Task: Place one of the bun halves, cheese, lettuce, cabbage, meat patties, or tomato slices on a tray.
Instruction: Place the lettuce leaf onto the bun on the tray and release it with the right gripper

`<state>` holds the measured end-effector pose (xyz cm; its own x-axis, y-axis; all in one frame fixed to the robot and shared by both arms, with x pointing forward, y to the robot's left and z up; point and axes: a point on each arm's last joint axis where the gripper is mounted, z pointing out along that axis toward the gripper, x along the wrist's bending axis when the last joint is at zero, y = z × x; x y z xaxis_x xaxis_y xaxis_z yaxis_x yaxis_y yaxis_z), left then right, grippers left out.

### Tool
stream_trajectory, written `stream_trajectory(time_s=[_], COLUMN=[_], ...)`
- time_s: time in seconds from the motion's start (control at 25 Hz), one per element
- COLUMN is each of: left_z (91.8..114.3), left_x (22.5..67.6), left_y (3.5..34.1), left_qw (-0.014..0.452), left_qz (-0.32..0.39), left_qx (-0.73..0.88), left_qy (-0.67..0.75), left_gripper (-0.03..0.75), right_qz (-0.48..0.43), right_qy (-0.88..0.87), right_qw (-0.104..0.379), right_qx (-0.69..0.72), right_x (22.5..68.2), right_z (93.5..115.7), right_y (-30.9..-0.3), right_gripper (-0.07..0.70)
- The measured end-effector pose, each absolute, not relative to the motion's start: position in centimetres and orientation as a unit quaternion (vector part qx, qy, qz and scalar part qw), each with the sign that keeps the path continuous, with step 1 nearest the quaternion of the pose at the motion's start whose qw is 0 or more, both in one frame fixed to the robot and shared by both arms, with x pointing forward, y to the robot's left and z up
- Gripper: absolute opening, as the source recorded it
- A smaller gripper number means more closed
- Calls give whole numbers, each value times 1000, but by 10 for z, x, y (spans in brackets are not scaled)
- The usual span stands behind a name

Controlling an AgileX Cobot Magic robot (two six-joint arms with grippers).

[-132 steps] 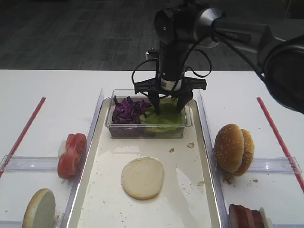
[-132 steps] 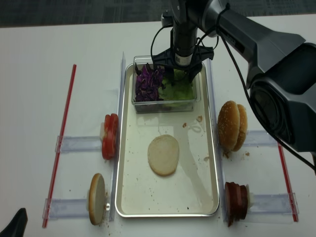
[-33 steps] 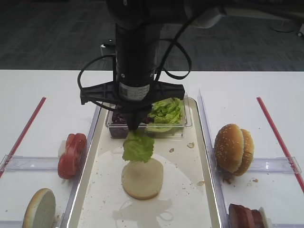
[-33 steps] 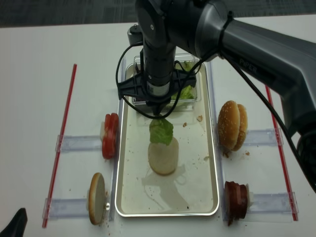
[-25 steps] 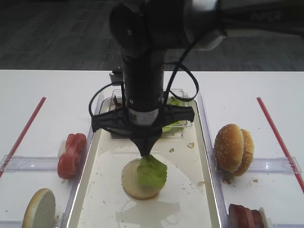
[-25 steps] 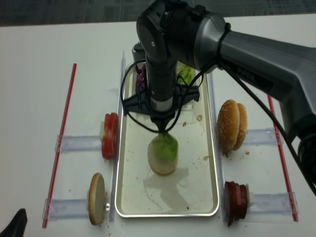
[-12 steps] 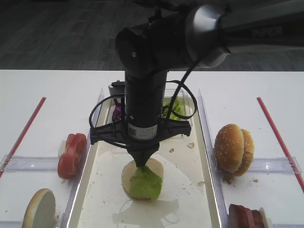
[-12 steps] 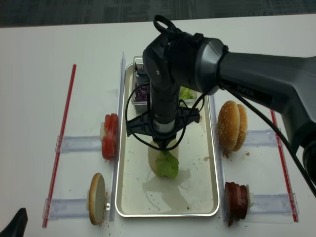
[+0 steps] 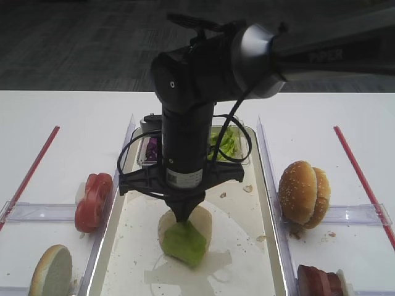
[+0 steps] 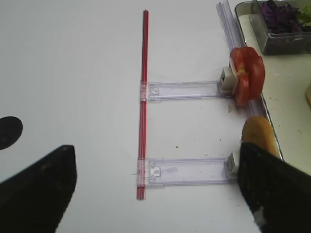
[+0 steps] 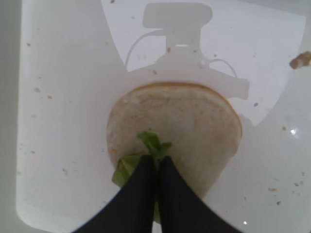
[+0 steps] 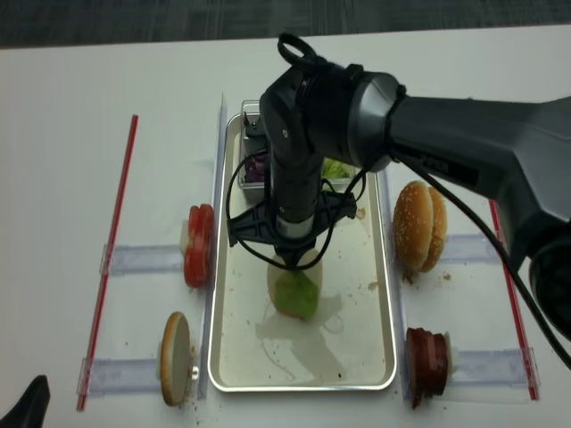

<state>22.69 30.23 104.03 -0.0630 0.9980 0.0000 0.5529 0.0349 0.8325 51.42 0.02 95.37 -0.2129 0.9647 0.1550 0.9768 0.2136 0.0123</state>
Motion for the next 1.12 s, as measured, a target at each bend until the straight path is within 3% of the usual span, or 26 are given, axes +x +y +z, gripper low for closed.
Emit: stream_trajectory(time_s=[0.44, 0.52, 0.6, 0.76, 0.8, 0.92, 1.12], left_z=[1040, 1040, 1040, 1040, 1040, 1040, 1040], left_x=[227, 227, 227, 227, 227, 227, 227], left_y=[302, 302, 302, 302, 302, 302, 302], left_qw=[323, 323, 323, 323, 323, 323, 323], left_qz=[344, 344, 344, 344, 344, 344, 344], left_qx=[603, 603, 603, 603, 603, 603, 603], left_qy=[643, 643, 643, 643, 643, 643, 643], left_gripper=[617, 617, 618, 617, 618, 617, 618], right_qz=[-47, -48, -48, -49, -49, -48, -46], right_qy=[-780, -783, -786, -788, -787, -785, -784], right_qw=[57, 58, 58, 58, 58, 58, 58], right_qx=[-622, -618, -613, -612, -612, -615, -617], right_x=[518, 518, 519, 519, 519, 519, 519], right_z=[949, 949, 949, 949, 949, 949, 949], right_y=[-3, -3, -3, -4, -4, -4, -4], right_gripper=[50, 81, 176, 550, 608, 672, 689])
